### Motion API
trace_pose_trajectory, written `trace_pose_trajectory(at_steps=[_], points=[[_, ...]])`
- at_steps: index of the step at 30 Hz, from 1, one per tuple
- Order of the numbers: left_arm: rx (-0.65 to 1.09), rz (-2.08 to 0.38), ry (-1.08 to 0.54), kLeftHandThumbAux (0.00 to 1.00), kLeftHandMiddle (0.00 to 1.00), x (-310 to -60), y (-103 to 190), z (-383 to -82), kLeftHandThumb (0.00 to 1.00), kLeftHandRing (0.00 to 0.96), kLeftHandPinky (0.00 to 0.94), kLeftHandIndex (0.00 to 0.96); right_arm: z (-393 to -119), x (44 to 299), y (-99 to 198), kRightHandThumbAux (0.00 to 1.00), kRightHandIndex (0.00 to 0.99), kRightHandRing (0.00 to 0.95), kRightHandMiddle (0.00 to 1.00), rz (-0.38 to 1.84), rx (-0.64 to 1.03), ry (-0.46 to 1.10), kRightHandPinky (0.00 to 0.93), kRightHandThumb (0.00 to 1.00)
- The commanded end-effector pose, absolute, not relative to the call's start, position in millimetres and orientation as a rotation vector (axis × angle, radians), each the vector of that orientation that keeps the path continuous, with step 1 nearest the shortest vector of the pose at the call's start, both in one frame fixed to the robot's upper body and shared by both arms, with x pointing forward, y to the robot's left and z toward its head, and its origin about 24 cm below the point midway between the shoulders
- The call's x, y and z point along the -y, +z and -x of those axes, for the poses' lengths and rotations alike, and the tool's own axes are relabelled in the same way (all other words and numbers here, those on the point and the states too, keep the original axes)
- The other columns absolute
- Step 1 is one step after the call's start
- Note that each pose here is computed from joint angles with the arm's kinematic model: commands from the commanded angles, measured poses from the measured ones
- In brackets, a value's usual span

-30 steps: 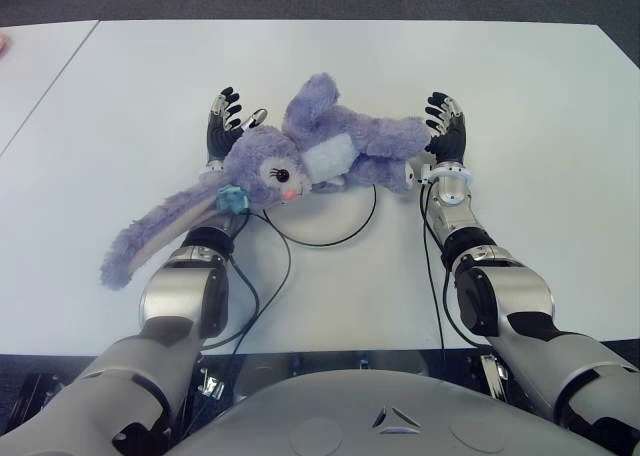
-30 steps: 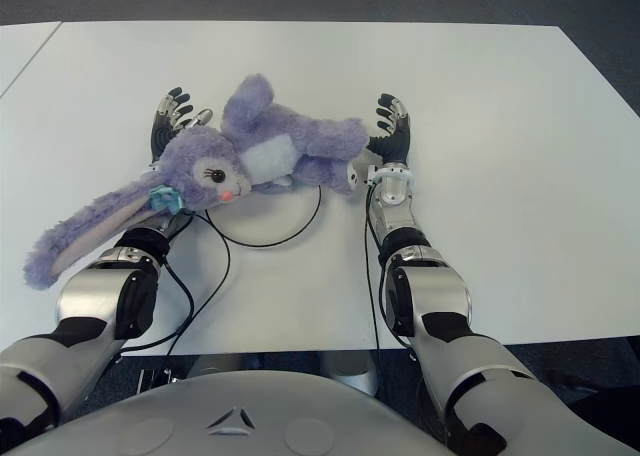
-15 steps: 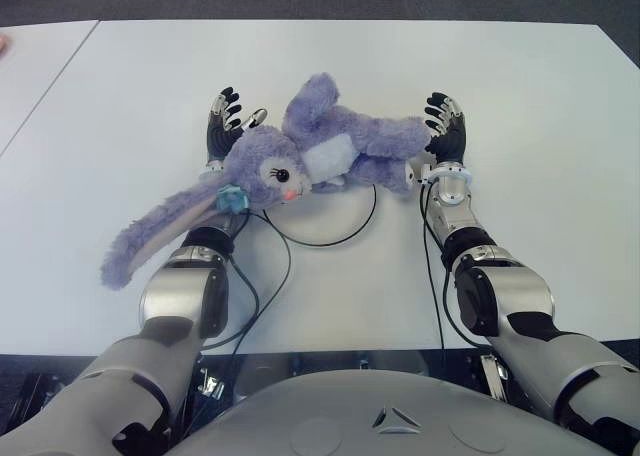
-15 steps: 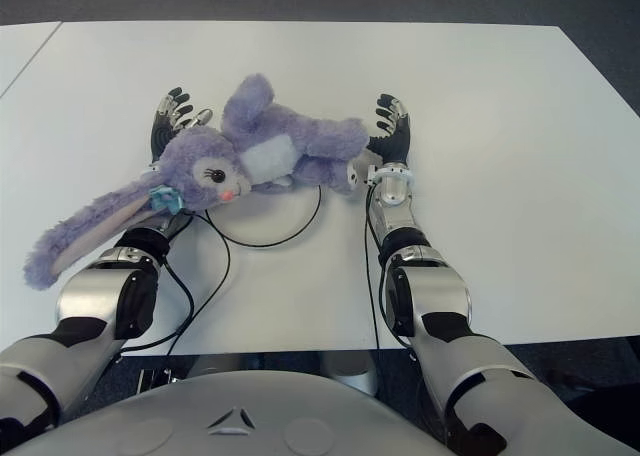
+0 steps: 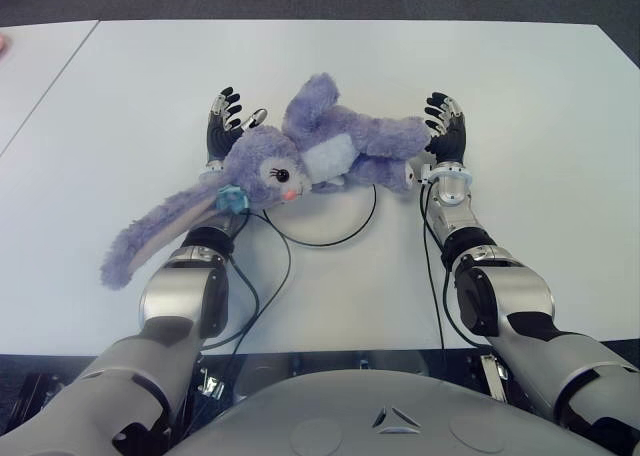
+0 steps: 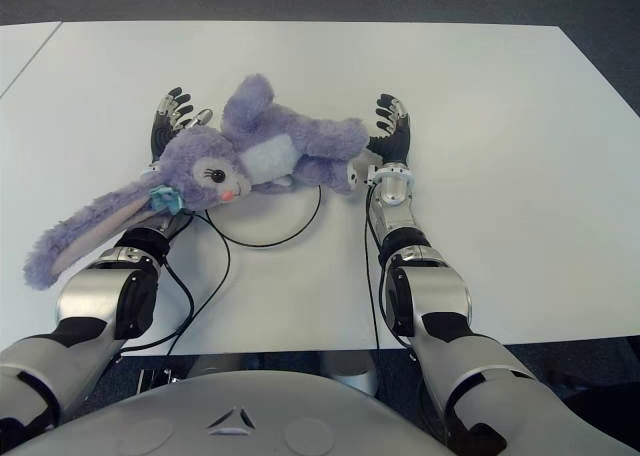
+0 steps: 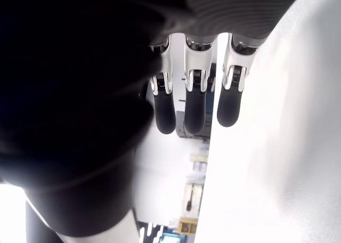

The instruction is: Put the doll into the plate.

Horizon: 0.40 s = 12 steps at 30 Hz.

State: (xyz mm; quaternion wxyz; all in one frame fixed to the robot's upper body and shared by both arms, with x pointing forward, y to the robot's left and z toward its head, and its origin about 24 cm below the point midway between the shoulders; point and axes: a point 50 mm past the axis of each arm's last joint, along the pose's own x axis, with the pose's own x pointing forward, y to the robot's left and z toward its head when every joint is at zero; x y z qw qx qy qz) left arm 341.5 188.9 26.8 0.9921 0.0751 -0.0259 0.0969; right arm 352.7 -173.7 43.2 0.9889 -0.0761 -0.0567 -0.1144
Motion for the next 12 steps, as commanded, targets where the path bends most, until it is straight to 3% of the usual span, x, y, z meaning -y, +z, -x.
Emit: trace_pose_trajectory(at_steps=[1,12], points=[[-0.417,-0.118,0.217,0.629,0.153,-174.6,-85.6,-248.9,0.0,0.152,0.167,0.118,-257.4,165.1,-77.2,0.986,0.199,0.218,0.235,0.134,-0.357,-0.24,0.243,0.0],[-0.418,-0.115,0.222,0.627,0.153,-175.1,-85.7,-248.8,0.0,0.152,0.171,0.117,-256.8,164.9,-77.0,0.976,0.195,0.205,0.22,0.132,-0.35,-0.242,0.229,0.0]])
